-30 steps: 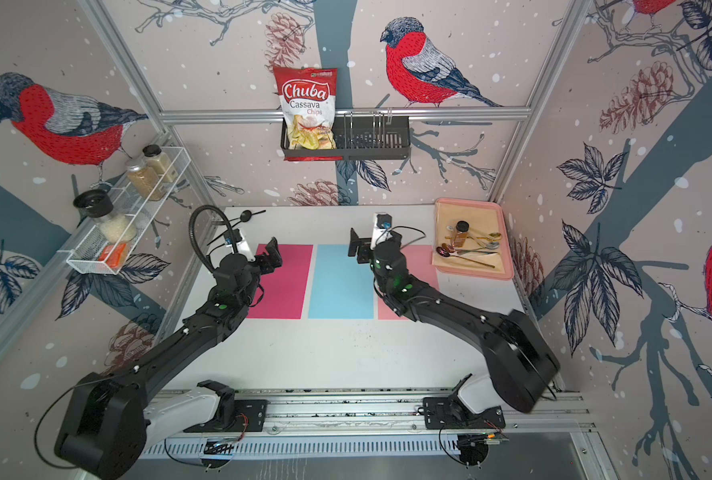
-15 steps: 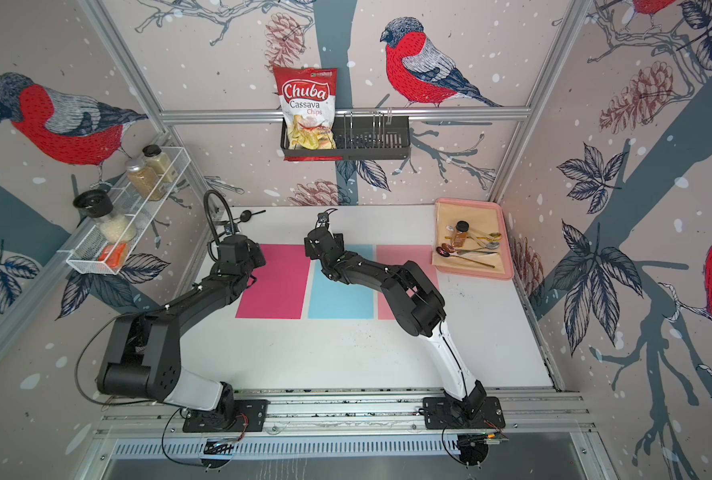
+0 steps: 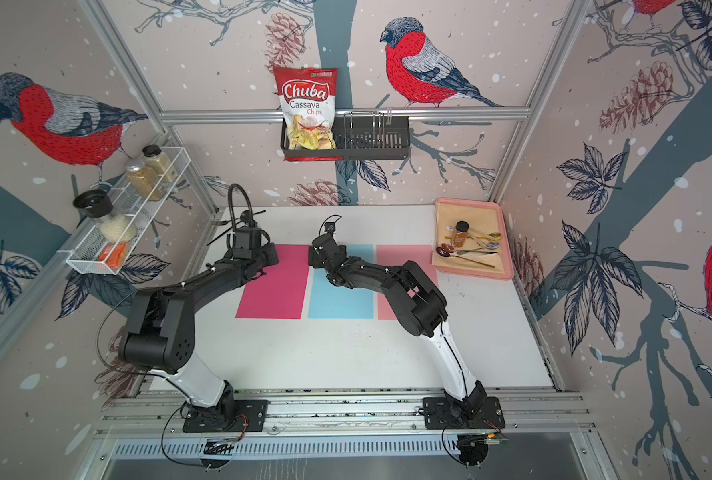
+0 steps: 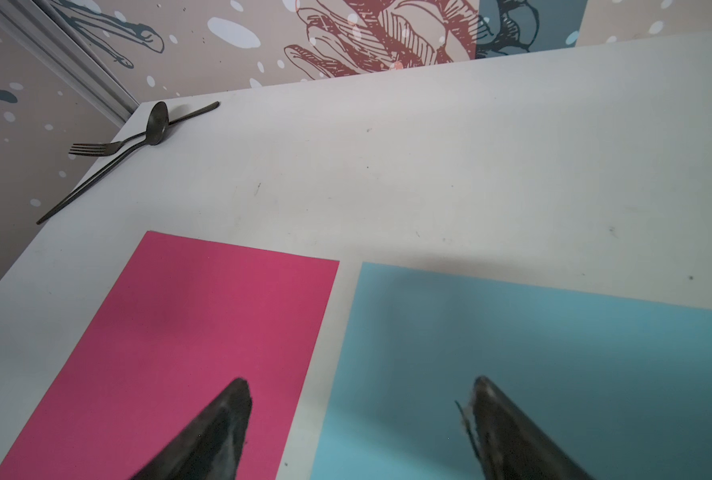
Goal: Fold the rectangular paper in half along the long edge
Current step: Pick up the paper from the center of the board.
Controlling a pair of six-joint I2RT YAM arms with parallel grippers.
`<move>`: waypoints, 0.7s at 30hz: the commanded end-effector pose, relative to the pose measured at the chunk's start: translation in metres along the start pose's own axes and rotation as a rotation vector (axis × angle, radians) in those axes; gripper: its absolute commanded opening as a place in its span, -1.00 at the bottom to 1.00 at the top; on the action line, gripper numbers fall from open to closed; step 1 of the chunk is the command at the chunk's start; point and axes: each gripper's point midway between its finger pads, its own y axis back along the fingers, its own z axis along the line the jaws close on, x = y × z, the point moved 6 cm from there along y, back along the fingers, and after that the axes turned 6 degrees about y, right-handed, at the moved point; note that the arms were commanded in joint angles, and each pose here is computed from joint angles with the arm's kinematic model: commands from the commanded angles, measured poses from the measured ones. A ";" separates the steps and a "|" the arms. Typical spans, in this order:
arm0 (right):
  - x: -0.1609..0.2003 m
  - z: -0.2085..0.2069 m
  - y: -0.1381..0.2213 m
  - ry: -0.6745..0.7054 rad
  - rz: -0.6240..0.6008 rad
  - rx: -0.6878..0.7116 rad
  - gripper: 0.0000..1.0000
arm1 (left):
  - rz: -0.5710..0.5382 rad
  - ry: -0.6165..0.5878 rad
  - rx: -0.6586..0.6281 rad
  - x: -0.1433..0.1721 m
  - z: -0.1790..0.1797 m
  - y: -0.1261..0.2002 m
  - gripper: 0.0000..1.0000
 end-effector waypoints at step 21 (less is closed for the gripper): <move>-0.023 0.042 0.066 0.001 0.174 -0.034 0.69 | 0.130 -0.086 -0.058 -0.014 0.048 0.053 -1.00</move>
